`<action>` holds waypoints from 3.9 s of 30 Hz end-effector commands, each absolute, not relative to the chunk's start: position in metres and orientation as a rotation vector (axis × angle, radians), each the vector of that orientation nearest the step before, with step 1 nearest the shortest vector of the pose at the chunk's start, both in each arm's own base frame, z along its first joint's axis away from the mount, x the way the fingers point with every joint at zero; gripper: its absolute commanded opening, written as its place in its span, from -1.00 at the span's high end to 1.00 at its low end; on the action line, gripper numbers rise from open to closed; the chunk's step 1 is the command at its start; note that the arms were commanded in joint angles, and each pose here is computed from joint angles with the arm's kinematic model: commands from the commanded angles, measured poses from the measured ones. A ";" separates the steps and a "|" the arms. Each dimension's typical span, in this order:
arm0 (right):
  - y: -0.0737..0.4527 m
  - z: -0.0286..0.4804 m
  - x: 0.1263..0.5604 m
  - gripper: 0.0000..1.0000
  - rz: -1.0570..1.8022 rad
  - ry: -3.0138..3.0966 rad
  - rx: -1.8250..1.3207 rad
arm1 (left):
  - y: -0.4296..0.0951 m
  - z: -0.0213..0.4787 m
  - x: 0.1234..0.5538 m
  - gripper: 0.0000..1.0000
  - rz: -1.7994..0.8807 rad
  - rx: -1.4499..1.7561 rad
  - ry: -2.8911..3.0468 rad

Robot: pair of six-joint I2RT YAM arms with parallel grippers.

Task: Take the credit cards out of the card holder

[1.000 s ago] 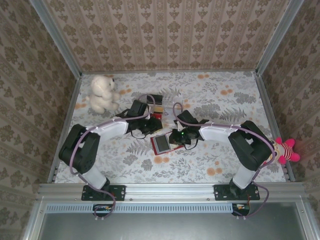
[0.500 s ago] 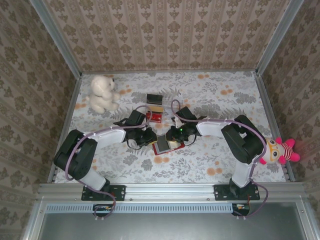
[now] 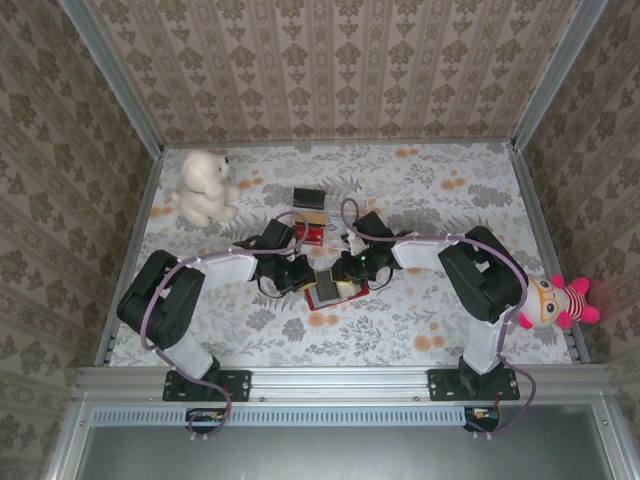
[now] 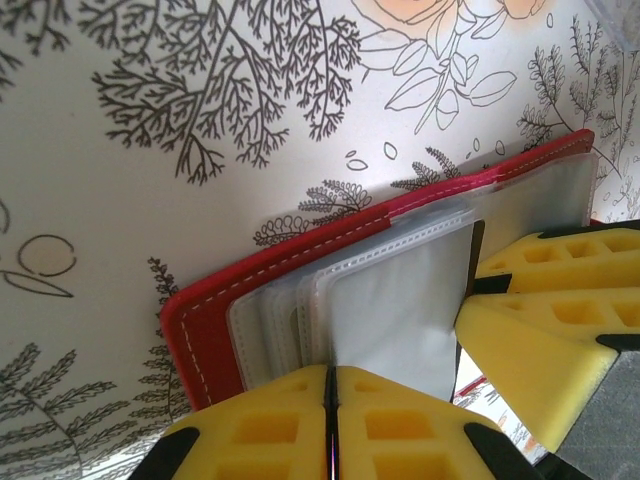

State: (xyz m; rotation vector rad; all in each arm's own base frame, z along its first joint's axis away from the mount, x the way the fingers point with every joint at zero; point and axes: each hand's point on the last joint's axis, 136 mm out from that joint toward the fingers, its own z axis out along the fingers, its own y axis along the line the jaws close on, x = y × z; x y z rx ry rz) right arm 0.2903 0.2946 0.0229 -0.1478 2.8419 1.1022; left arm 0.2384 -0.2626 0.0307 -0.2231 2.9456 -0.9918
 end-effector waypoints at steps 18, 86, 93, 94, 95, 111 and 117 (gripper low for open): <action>0.278 0.022 0.296 0.82 1.095 2.828 -0.143 | -0.242 0.032 0.232 0.82 -0.932 -0.250 2.980; 0.261 0.028 0.296 0.89 1.126 2.801 -0.192 | -0.253 0.030 0.234 0.76 -1.005 -0.167 2.993; 0.239 0.054 0.298 0.92 1.099 2.726 -0.174 | -0.259 0.040 0.241 0.57 -1.063 -0.155 2.957; 0.238 0.060 0.298 0.92 1.106 2.707 -0.175 | -0.261 0.045 0.243 0.52 -1.078 -0.141 2.943; 0.239 0.068 0.298 0.93 1.119 2.683 -0.185 | -0.263 0.052 0.246 0.47 -1.094 -0.125 2.921; 0.266 0.222 0.321 0.95 1.547 2.181 -0.242 | -0.286 0.201 0.300 -0.60 -1.554 0.015 2.332; 0.278 0.263 0.329 0.96 1.712 2.061 -0.256 | -0.313 0.225 0.304 -0.48 -1.642 0.143 2.243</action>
